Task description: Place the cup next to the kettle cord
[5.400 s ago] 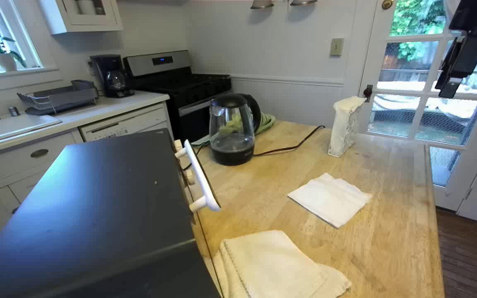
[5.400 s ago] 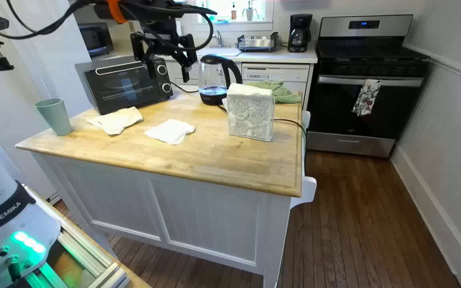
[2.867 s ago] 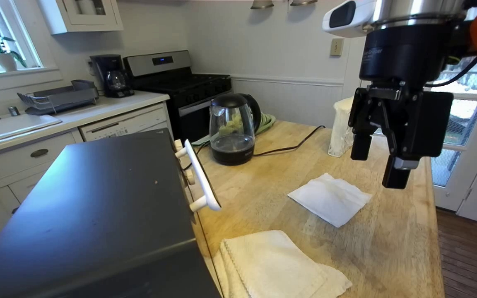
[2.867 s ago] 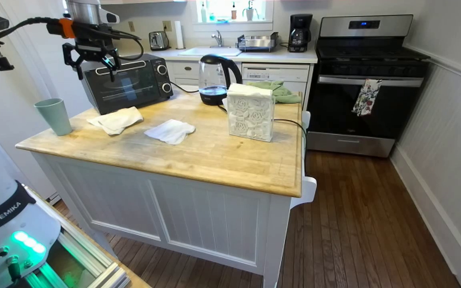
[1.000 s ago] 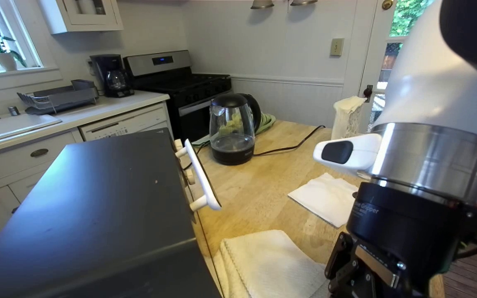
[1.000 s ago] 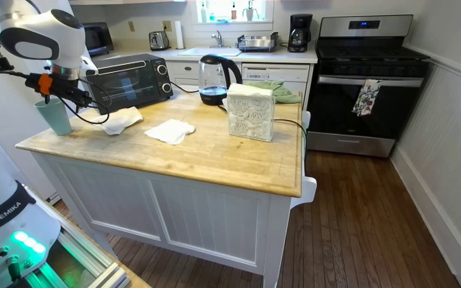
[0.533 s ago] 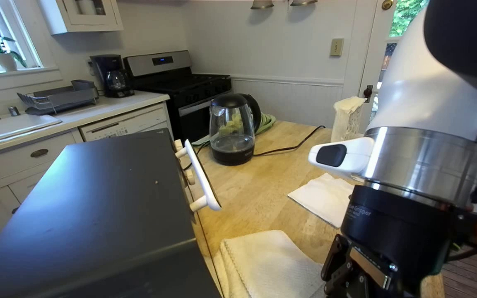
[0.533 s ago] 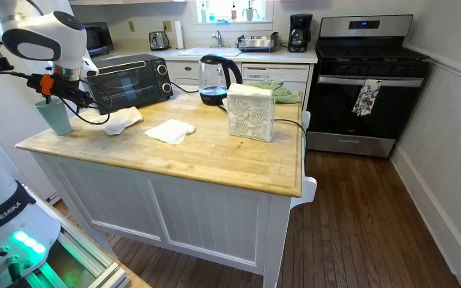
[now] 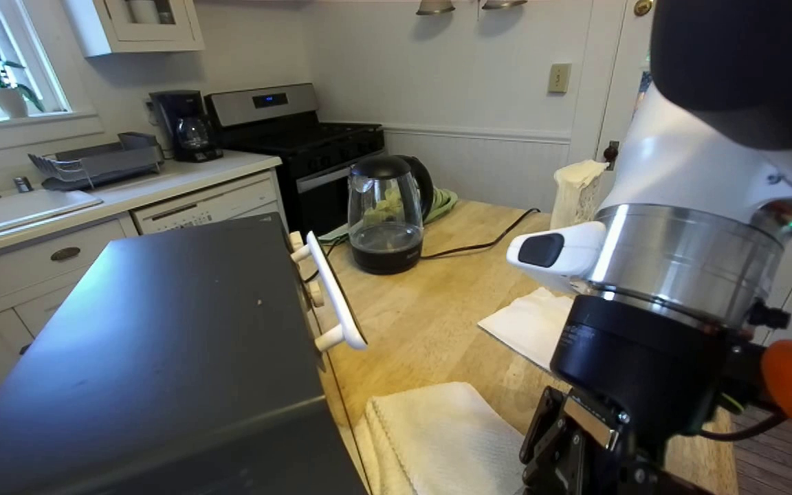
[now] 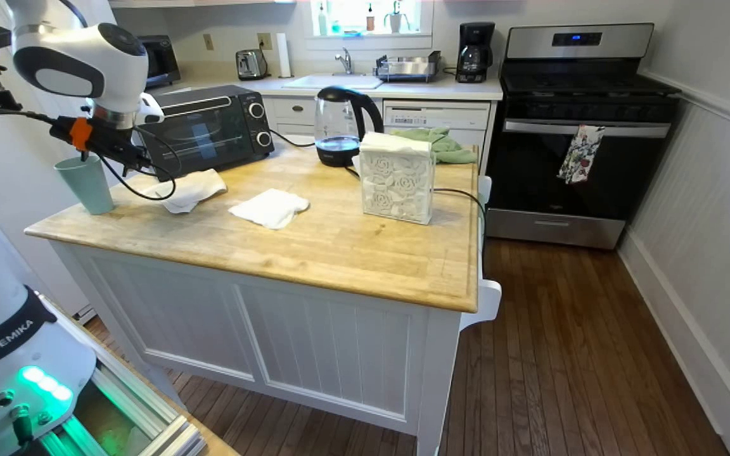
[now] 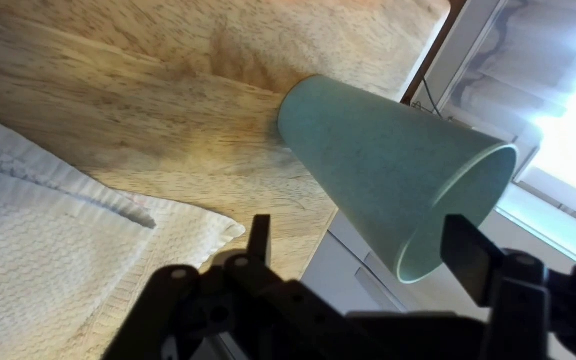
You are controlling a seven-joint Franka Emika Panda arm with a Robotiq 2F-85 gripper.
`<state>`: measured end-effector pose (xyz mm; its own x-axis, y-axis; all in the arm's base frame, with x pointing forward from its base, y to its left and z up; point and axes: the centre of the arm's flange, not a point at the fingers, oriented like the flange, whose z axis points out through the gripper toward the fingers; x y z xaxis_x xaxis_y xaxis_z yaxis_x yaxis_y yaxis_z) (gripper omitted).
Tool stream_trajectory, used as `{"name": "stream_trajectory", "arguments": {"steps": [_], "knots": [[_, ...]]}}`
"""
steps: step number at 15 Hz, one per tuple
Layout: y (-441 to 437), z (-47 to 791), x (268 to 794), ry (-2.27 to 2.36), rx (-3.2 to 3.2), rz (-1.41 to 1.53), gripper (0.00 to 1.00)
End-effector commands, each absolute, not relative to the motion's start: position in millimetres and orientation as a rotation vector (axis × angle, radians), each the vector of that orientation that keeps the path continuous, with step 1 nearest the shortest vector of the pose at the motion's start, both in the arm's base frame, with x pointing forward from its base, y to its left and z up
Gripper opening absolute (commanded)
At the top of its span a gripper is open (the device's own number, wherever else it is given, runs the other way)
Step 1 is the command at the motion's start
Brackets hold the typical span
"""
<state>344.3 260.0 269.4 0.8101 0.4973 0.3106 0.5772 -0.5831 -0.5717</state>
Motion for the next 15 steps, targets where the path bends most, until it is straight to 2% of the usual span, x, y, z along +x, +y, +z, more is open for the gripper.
{"name": "stream_trajectory", "arguments": {"steps": [1, 2, 3, 4, 5, 7, 9, 15], "knots": [[270.3, 258.5, 355.8, -0.767, -2.272, -0.135, 0.95], [272.1, 258.2, 356.5, -0.766, -2.271, -0.130, 0.93], [274.5, 257.9, 357.7, -0.766, -2.270, -0.125, 0.97], [277.1, 257.4, 359.3, -0.768, -2.271, -0.120, 0.91], [278.9, 256.4, 360.3, -0.767, -2.274, -0.114, 0.85], [280.6, 254.1, 361.6, -0.760, -2.287, -0.104, 0.62], [278.5, 250.3, 361.7, -0.743, -2.297, -0.093, 0.46], [263.0, 239.2, 352.3, -0.686, -2.332, -0.064, 0.05]]}}
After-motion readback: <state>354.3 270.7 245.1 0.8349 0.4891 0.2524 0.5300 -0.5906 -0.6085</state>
